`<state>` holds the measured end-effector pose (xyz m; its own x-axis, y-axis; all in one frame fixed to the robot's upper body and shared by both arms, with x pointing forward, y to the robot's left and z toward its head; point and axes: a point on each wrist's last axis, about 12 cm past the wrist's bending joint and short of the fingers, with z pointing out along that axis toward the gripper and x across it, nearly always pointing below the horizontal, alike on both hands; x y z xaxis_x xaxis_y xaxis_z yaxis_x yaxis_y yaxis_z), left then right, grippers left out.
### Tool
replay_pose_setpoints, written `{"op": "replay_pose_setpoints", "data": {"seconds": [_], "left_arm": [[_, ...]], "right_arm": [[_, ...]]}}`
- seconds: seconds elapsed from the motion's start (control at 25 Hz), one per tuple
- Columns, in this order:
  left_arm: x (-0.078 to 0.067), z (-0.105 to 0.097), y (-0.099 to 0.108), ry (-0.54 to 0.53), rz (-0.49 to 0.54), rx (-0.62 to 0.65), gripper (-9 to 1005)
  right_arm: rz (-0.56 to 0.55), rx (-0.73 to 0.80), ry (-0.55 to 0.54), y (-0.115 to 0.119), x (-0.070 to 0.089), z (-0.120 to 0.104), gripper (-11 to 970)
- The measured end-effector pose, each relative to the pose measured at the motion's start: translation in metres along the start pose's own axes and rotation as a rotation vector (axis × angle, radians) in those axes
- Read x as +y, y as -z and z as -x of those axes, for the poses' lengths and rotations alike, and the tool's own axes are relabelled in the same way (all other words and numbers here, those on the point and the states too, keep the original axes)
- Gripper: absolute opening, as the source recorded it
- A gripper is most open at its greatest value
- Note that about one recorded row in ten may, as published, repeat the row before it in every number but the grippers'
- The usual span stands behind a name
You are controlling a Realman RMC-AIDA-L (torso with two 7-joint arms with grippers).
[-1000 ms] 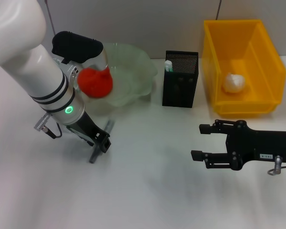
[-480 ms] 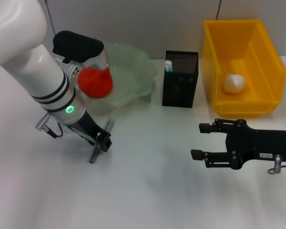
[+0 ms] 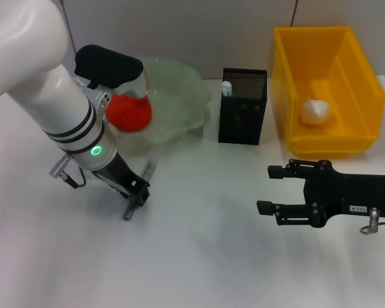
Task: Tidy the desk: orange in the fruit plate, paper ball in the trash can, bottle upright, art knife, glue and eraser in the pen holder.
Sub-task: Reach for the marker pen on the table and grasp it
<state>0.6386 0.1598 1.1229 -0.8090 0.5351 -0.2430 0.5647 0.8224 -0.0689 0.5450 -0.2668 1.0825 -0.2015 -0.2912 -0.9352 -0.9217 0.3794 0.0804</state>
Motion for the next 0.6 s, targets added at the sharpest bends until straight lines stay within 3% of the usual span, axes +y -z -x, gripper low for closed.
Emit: {"op": "replay_pose_setpoints", "data": {"seconds": [0.24, 0.6], "left_arm": [[-0.0005, 0.0003, -0.0004, -0.005, 0.003, 0.000, 325], [-0.0016, 0.0005, -0.0010, -0.022, 0.014, 0.005, 217]], "right_arm": [[0.001, -0.002, 0.000, 0.0000, 0.0001, 0.0002, 776], [0.003, -0.004, 0.002, 0.0001, 0.0001, 0.0011, 775]]}}
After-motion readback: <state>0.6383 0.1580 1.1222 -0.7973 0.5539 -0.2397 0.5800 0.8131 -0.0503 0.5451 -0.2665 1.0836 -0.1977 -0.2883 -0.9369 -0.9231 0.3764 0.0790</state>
